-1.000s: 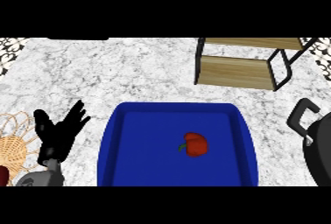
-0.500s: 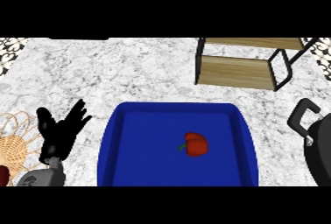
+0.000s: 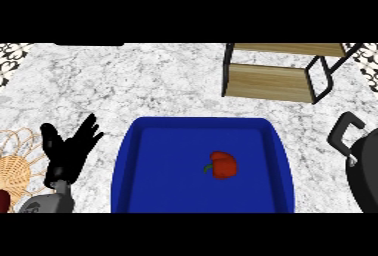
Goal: Pick the cupcake from the tray and place it in the tiered shelf
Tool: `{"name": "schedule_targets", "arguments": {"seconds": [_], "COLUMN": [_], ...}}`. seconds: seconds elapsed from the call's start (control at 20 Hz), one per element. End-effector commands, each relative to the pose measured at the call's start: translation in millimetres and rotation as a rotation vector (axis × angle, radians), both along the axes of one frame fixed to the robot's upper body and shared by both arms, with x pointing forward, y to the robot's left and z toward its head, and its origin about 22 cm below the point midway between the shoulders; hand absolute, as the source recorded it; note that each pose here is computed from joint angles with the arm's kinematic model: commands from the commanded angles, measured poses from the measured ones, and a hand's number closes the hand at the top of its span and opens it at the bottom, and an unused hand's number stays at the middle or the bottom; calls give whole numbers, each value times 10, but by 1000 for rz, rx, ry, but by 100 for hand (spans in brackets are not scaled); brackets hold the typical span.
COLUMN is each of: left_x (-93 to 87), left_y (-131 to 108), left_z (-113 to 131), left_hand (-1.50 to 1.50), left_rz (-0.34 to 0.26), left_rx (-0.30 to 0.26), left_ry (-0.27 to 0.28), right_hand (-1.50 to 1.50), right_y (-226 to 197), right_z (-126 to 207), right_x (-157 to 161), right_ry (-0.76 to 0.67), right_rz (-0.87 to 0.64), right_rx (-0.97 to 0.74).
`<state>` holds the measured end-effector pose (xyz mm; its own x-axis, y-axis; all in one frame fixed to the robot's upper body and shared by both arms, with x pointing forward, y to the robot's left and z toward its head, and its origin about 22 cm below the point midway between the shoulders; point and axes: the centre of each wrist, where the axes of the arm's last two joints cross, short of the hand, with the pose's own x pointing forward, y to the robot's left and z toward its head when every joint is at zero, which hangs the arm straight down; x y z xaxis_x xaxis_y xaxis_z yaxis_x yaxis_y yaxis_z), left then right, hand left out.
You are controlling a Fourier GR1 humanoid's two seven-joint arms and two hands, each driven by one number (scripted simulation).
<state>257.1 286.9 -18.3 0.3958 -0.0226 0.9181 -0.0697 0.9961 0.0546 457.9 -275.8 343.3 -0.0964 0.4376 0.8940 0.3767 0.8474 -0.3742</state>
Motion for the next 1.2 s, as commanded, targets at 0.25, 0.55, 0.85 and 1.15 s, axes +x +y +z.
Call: {"name": "schedule_targets", "arguments": {"seconds": [0.25,0.55,0.85,1.15], "left_x": [-112,32,-143,-54], "left_y": [-79,102,-85,32], "left_z": [-108,20,-73,59], "left_hand": [0,0,0,0], "left_rz": [-3,25,11,-2], "left_rx": [-1,3,-7,-2], "left_ry": [45,39,49,60], "right_hand": [-150,-150,-150,-150], "right_y": [-632,-1012,-1747,-2257], "right_z": [308,376,282,234], "right_x": [-230,-421,-821,-1159], "right_ry": [-131,-187,-177,-159], "right_rz": [-209,-394,-402,-331], "right_rx": [156,271,339,322]}}
